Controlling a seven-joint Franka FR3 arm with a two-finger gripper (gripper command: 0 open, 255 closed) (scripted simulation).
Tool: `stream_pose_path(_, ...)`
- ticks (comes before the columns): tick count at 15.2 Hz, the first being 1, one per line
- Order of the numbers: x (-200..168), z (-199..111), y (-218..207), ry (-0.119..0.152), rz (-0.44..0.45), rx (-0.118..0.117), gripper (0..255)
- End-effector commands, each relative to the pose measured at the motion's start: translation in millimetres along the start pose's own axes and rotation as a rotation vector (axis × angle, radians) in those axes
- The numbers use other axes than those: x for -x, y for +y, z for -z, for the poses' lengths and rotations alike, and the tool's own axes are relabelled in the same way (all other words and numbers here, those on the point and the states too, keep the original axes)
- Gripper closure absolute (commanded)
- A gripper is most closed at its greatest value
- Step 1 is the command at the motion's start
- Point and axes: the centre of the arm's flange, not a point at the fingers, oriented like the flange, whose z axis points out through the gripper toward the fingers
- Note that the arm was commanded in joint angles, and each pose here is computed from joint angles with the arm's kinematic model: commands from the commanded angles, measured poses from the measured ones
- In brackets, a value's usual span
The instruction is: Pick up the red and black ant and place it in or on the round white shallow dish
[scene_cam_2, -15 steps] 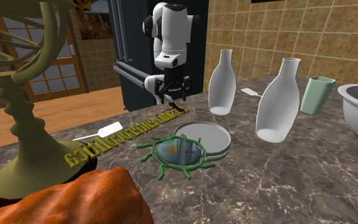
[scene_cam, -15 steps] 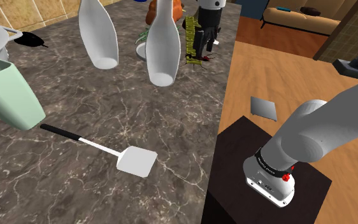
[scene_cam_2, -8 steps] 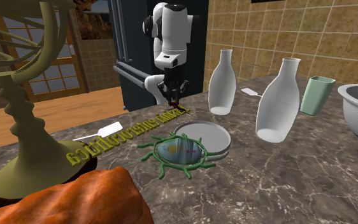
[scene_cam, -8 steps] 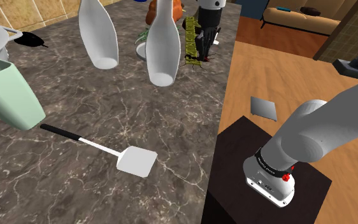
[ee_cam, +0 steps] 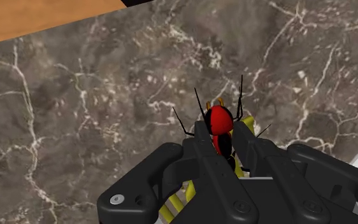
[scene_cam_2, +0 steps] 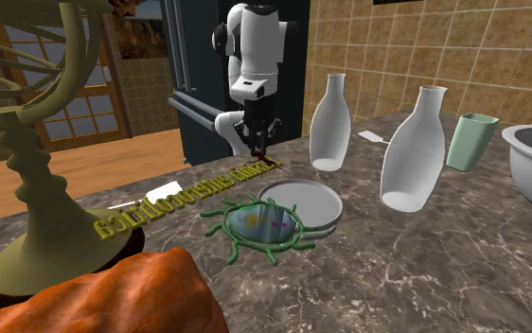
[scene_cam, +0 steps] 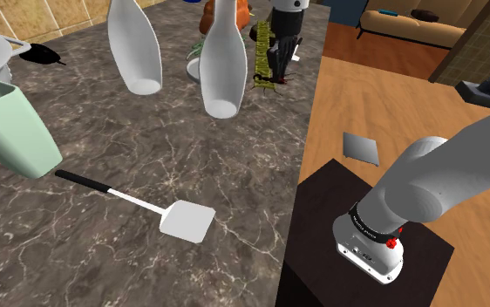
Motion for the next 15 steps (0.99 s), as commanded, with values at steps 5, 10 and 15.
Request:
stream_pose_path(5,3,29,1,0.0,-0.001,0.0,255)
stream_pose_path(10,5,55,1,0.0,-0.001,0.0,255)
stream_pose_path(15,7,77,1,0.0,-0.001,0.0,255)
